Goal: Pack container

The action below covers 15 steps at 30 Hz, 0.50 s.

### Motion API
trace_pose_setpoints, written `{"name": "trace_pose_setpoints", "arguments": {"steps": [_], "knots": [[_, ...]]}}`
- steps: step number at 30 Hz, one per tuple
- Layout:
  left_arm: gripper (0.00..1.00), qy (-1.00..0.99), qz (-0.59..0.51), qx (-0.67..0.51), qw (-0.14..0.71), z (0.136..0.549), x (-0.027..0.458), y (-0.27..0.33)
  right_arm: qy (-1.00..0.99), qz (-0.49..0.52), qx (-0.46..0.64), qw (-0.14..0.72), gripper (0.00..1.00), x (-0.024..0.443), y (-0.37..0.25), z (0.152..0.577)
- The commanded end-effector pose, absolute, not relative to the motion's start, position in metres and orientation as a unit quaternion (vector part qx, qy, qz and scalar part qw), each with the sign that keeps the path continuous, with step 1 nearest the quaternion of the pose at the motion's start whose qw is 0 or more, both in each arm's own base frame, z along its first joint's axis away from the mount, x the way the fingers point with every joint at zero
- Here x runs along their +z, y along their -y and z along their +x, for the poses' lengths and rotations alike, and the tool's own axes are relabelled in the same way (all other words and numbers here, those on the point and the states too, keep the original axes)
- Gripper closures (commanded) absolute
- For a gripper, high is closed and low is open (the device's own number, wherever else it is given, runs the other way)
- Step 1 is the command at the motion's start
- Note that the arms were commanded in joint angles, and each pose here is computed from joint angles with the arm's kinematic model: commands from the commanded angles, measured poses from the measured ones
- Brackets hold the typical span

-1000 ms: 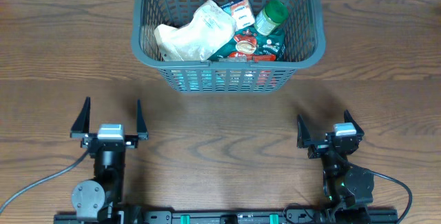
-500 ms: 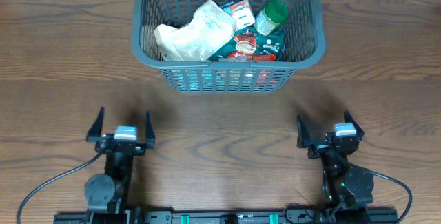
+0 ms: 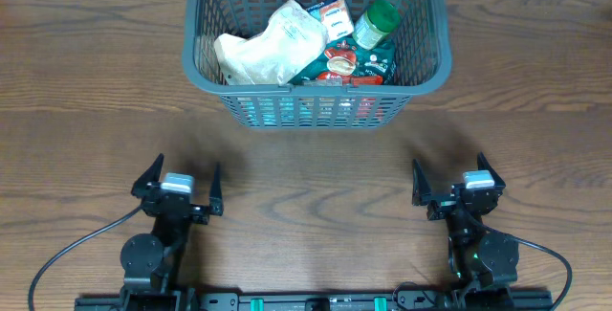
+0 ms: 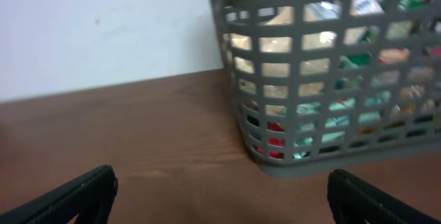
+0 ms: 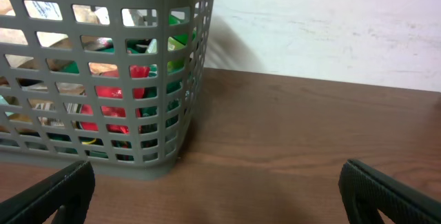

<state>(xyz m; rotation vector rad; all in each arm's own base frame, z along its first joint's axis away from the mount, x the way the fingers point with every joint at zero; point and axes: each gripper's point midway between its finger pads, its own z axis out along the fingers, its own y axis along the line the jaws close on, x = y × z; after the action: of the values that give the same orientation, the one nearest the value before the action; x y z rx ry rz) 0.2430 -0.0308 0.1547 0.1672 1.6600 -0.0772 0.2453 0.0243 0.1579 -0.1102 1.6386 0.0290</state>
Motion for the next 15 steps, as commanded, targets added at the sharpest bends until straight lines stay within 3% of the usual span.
{"name": "trace_pose_setpoints", "arguments": {"steps": [1,15], "knots": [[0.02,-0.756,-0.073,-0.064,0.647,0.2437,0.1366,0.0049,-0.73,-0.052,0.007,0.681,0.01,0.1573,-0.0231,0.2452],[0.01,-0.755,-0.088,-0.067,0.647,0.2436,0.1364,0.0024,-0.73,-0.052,0.007,0.681,0.01,0.1572,-0.0231,0.2452]]}}
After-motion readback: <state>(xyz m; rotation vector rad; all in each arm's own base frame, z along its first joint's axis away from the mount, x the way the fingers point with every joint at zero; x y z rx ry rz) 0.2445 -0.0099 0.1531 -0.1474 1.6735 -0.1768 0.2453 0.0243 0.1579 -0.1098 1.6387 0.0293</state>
